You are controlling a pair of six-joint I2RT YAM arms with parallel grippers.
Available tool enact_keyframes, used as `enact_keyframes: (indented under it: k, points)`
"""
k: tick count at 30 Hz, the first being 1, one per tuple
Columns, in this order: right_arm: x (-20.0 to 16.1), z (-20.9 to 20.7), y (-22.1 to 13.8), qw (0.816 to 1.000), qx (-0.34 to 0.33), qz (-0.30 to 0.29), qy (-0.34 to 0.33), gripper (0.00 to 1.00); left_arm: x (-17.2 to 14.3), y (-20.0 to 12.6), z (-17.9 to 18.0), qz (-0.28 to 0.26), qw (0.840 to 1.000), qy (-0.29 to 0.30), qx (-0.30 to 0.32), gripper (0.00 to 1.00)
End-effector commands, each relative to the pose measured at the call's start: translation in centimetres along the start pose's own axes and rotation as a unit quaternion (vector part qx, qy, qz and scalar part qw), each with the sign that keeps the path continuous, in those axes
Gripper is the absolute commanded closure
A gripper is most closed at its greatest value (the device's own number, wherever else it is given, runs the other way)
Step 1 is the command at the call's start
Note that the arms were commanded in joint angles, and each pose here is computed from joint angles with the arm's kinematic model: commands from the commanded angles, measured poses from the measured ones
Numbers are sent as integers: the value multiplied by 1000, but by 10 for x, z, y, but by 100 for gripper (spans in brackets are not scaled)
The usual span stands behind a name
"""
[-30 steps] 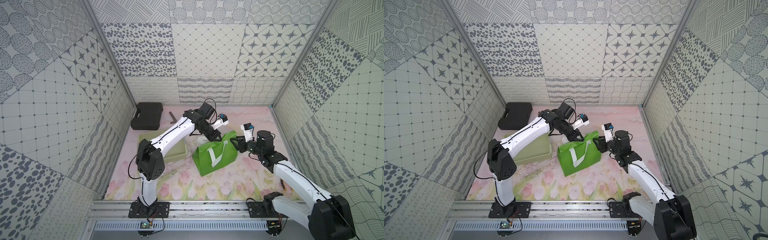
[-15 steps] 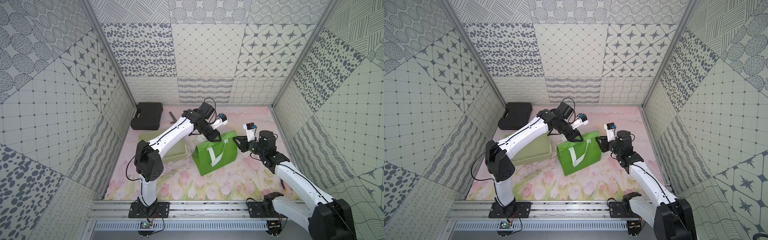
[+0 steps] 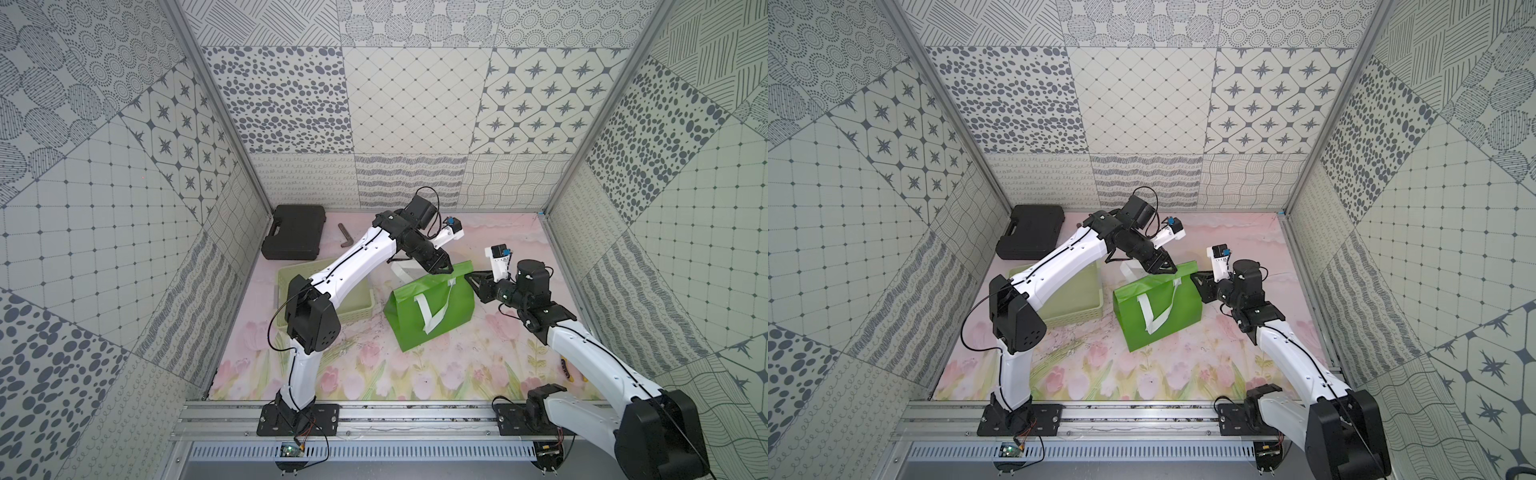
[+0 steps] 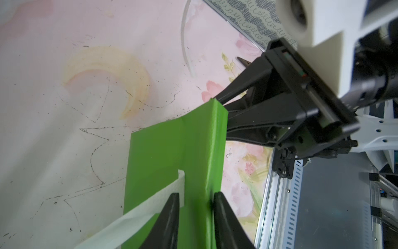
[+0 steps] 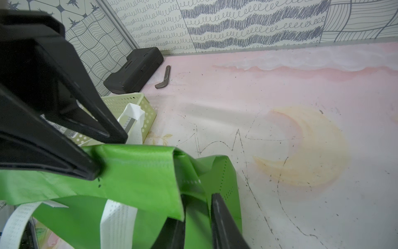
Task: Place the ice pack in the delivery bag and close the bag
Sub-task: Seal the delivery bag at the center of the board.
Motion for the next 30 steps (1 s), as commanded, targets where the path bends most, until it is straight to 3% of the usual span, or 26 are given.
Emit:
enact_keyframes:
  k: [1,11,15,16,21,23,26,30]
  points:
    - [13,0,2,1000,10,-26,-10,75,6,6,-3,8,999,-7,-37,72]
    - [16,1,3,1000,15,-26,-9,75,6,34,-5,33,999,4,-13,72]
    - [15,2,1,999,15,-26,-9,75,9,40,-7,30,1000,5,6,91]
    - [15,2,0,1000,15,-25,-8,76,11,39,-7,26,1000,5,6,100]
    - [13,3,-3,1000,10,-23,-9,75,12,33,-10,20,1000,1,8,99]
    - [14,4,-5,1000,9,-23,-11,74,13,26,-14,14,1000,-3,15,62]
    - [13,4,-6,1000,9,-21,-13,74,12,9,-21,6,1000,-7,23,52]
    - [12,4,-4,1000,12,-18,-13,74,3,-19,-27,-2,999,-19,37,50]
Point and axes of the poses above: each gripper's point midway between its finger pads, its own y axis out along the fingers, its own z axis along the line the jaws close on, x = y × z, the point moved 10 cm from there along -y, back along the fingers, and after that the axes turned 11 degrees about -y, right-handed, at the moved point
